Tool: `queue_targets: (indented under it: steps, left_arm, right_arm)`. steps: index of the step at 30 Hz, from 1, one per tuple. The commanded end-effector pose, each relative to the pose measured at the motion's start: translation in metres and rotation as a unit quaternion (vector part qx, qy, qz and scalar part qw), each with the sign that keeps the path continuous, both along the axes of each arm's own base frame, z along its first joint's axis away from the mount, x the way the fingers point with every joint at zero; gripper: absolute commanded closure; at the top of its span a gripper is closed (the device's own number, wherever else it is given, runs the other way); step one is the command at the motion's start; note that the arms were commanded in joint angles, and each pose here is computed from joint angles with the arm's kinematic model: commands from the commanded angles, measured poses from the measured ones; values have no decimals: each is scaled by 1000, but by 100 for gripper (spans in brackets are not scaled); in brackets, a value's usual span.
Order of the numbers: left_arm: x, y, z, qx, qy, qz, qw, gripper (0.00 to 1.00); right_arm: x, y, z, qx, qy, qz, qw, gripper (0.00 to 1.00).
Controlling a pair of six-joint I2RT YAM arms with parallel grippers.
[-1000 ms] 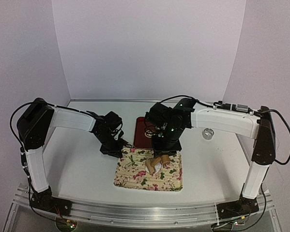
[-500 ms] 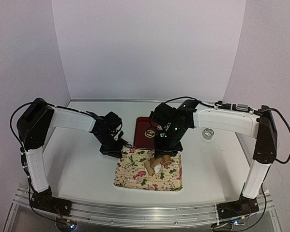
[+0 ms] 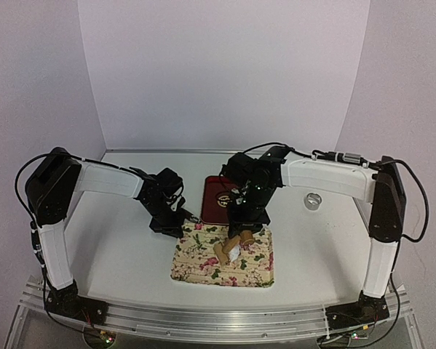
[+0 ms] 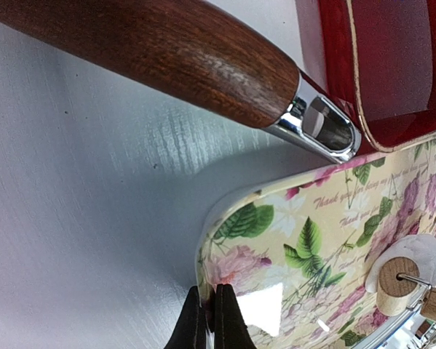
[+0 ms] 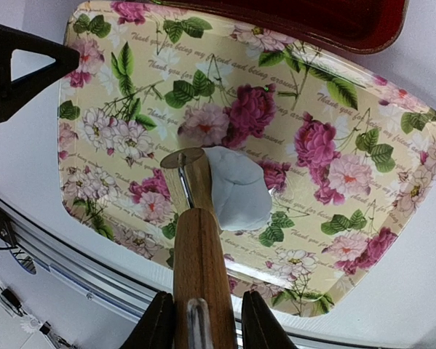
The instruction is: Roll out the dumpling wrappers from the dough
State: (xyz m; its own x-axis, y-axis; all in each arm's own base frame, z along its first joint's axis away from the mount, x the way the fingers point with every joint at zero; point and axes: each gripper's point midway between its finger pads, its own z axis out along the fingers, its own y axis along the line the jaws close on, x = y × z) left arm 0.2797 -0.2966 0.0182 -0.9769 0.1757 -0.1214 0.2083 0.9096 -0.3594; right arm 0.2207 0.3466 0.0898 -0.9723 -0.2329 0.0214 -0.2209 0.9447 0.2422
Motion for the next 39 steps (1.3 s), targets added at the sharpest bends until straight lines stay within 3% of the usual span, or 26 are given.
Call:
queue_targets:
  steps: [1, 24, 32, 39]
  left_arm:
    - [17, 12, 21, 3, -40, 10, 999, 100]
    - [21, 7, 23, -4, -42, 5, 999, 100]
    - [29, 9, 26, 4, -60, -1, 998, 100]
    - [34, 1, 31, -13, -78, -41, 996, 100]
  right_arm:
    - [-60, -140, -72, -359, 146, 40, 921, 100]
    - [-52, -88, -72, -317, 114, 54, 940, 100]
    - [-38, -27, 26, -193, 36, 40, 980, 100]
    - [-45, -38, 99, -137, -5, 4, 991, 100]
